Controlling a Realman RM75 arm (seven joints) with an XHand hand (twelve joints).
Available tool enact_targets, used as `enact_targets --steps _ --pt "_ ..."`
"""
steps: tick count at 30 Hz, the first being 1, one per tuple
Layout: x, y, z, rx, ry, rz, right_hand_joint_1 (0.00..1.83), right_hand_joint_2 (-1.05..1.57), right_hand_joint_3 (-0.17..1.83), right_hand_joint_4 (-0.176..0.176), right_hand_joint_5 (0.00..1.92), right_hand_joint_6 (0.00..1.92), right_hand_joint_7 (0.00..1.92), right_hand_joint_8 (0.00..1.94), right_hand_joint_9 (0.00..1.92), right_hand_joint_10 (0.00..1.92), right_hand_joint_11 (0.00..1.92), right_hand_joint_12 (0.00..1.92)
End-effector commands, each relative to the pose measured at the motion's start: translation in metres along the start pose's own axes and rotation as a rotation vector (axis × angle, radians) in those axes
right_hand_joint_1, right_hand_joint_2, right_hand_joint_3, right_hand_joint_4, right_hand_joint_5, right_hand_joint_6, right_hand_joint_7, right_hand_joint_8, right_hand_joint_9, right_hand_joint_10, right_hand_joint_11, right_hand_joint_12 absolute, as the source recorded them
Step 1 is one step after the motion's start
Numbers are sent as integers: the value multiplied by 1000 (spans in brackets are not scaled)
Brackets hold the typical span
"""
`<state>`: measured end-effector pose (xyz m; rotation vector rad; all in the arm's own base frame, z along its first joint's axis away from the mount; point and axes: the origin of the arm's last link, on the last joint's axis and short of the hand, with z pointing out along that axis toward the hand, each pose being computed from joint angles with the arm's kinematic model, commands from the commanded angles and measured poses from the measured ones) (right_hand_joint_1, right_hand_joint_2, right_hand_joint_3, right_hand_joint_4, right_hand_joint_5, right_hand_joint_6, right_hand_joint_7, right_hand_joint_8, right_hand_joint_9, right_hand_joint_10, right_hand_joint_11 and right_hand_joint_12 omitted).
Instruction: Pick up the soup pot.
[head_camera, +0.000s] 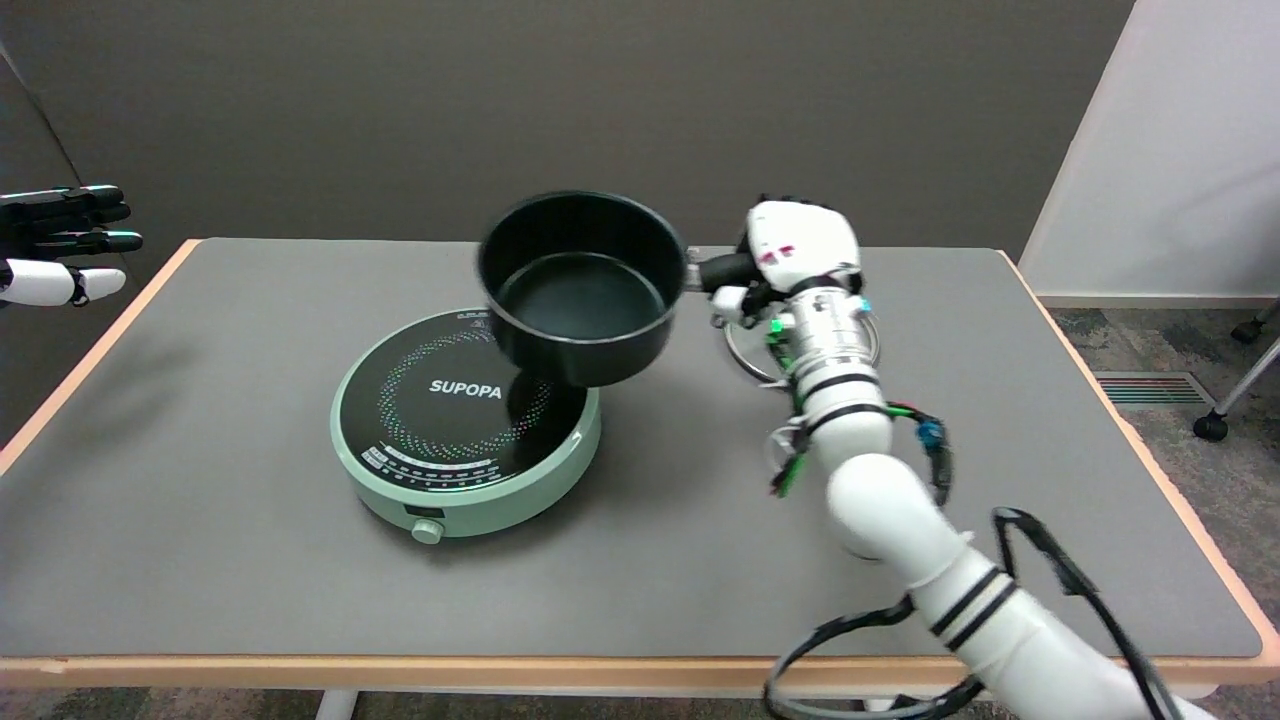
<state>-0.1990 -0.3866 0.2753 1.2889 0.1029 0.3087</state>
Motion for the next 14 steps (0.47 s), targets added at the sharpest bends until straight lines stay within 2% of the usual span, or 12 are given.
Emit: enact_targets --steps 1,8,14 --pt "24 131 -23 -100 -84 19 1004 860 853 -79 1478 1478 1478 1478 1478 1478 1478 1478" --pt "46 174 -54 -147 -84 -26 1001 867 853 -79 1481 1481 1481 1481 1481 1481 1481 1481" --pt "62 180 -78 -119 -91 -81 997 880 849 -80 1484 1484 1484 1484 1484 1484 1484 1484"
